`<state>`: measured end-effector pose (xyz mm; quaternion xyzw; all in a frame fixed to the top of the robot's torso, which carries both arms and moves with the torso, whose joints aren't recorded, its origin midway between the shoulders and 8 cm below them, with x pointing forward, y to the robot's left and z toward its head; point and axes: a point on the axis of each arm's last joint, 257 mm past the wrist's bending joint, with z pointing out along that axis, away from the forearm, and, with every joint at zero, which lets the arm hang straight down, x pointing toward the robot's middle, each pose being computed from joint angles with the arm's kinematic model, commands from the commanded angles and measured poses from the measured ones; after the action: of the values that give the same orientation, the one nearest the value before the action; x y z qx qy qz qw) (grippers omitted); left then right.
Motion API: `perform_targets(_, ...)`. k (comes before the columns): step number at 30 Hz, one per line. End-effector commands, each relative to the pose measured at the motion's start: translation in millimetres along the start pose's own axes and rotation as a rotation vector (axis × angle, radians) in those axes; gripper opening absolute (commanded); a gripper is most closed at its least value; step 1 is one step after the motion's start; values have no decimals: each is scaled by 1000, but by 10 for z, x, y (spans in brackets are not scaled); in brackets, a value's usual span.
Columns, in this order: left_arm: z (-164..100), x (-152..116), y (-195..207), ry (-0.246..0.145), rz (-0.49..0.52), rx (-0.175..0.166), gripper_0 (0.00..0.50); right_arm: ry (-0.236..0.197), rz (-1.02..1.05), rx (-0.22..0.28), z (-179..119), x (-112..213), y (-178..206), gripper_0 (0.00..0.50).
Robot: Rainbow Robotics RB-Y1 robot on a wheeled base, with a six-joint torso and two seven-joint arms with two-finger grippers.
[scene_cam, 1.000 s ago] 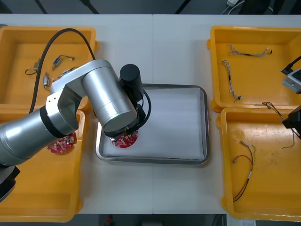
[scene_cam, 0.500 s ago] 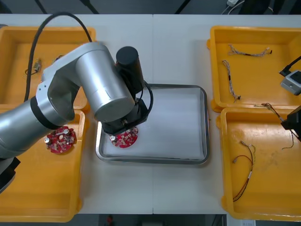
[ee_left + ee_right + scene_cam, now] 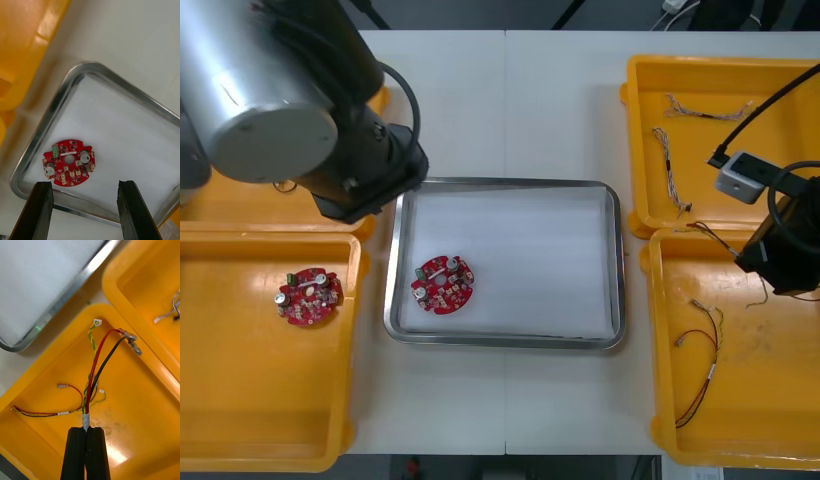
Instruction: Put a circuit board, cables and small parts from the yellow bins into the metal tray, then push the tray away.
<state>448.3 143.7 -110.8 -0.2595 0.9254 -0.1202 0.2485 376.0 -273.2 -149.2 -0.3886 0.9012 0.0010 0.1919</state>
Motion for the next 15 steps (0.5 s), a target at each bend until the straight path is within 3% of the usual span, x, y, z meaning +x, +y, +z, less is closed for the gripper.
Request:
perform_targets(1,-488,-592,62,-111,144,26,500,7,-96,32,-108,-299,82,0)
perform_targets(7,-720,-1068,313,-133,154,7,500,4,-231,38,-100,-633,296,0)
perform_targets(13,-898,-1658,570,-195,142,-6,500,27,-363,59,7,-863,509,0)
perform_targets(15,-947,-1899,662,-232,147,-9,500,31,-420,68,80,-970,608,0)
